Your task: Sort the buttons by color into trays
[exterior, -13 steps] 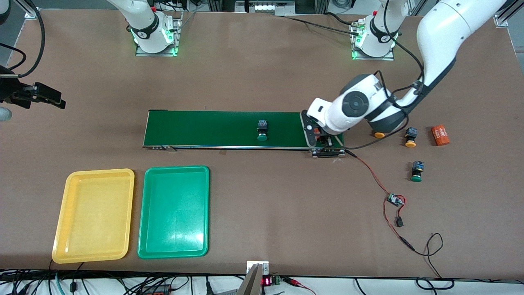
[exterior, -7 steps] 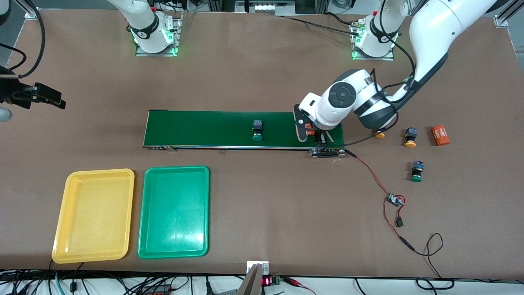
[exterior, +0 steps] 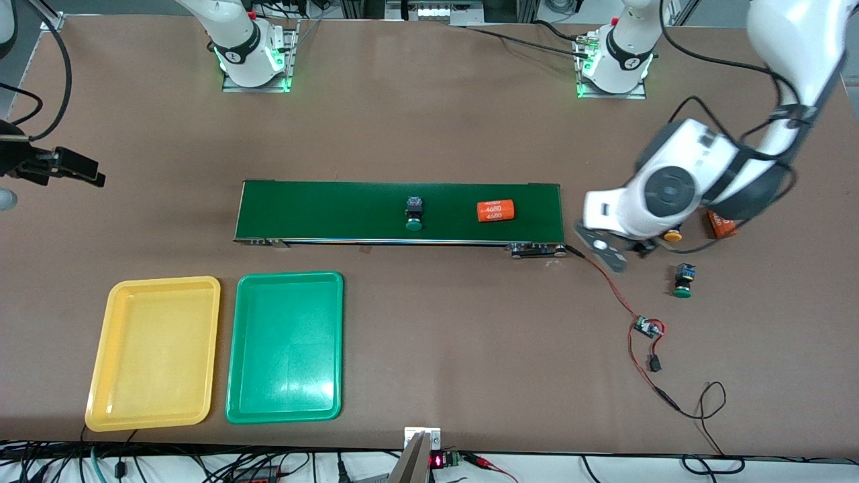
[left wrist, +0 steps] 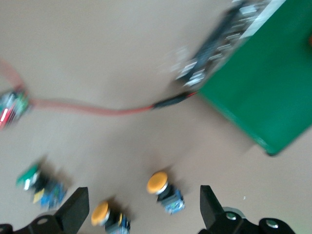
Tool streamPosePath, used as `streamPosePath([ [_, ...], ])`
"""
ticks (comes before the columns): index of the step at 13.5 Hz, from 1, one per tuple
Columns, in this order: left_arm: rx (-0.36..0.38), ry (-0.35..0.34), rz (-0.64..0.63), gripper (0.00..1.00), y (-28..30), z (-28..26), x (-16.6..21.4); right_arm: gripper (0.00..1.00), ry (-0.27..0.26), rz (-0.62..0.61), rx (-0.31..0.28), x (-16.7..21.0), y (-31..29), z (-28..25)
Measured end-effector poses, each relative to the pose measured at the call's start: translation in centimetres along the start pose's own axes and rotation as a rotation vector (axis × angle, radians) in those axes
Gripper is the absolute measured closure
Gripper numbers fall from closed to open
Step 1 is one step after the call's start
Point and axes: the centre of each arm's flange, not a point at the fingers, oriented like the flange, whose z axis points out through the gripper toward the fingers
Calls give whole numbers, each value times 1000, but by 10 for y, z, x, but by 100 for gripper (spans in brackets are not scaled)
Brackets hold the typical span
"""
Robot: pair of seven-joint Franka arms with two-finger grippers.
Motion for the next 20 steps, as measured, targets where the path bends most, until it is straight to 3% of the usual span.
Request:
streamPosePath([
  [4,-18,-1,-401,0,-72,3,-38,0,15,1,-4,9,0,8],
  [7,-32,-10,-577,0,-150,5,-76,0,16,-8,-4,11,-5,9],
  [9,-64,-51,-676,0,-186,33,-102,0,12,-14,-5,13,-9,13],
  [14,-183,-111,-872,0,-232,122,-176,0,-20,-102,-16,25,-65,38],
  [20,-263,-84,-942,1,-222,207,-225,0,-40,-90,10,35,-168,108],
])
